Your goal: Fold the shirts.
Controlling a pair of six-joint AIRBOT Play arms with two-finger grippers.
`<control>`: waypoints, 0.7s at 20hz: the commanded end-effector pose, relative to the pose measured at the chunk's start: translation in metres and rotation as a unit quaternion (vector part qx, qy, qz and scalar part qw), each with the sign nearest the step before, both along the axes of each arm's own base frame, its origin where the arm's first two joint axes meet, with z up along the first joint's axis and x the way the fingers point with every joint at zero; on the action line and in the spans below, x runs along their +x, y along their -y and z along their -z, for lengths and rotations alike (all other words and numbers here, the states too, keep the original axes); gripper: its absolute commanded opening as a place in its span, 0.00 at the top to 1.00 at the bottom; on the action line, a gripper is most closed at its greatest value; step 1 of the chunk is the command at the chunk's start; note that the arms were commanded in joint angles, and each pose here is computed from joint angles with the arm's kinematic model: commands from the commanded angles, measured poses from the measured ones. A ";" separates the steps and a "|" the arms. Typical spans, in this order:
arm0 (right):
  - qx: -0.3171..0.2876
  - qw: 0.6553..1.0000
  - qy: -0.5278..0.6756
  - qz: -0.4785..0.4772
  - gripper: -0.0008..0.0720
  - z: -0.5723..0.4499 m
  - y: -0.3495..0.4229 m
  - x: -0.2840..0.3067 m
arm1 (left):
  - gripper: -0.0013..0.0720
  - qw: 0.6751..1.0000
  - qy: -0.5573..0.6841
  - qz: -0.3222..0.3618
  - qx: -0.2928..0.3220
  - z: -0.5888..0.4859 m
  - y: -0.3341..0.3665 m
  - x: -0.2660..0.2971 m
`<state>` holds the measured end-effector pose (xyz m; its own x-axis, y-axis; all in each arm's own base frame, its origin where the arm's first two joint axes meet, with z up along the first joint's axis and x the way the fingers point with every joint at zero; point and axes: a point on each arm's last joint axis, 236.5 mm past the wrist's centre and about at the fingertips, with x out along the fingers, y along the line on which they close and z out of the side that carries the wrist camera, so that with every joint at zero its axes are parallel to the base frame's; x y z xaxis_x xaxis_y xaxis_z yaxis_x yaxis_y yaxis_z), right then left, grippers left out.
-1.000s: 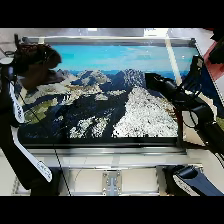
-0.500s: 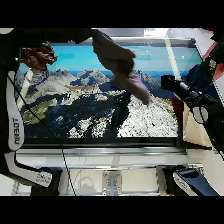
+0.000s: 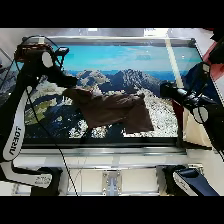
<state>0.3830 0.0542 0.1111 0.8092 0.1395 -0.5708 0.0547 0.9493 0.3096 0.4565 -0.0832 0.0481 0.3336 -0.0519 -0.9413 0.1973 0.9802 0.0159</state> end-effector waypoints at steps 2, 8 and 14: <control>0.033 0.989 -0.139 -0.031 0.13 0.087 -0.023 -0.028 | 0.01 0.996 0.049 -0.074 0.021 0.010 -0.029 0.023; 0.102 0.967 -0.224 -0.063 0.13 0.179 -0.060 -0.016 | 0.01 0.998 -0.011 -0.062 0.012 0.018 -0.021 -0.003; 0.097 0.964 -0.228 -0.093 0.13 0.200 -0.065 0.021 | 0.01 0.998 -0.013 -0.059 -0.018 0.018 -0.007 -0.003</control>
<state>0.3845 0.1166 -0.0806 0.4299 0.3835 -0.8174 0.0873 0.8834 0.4604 0.4553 -0.0674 0.0308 0.3230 -0.0122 -0.9463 0.0750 0.9971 0.0128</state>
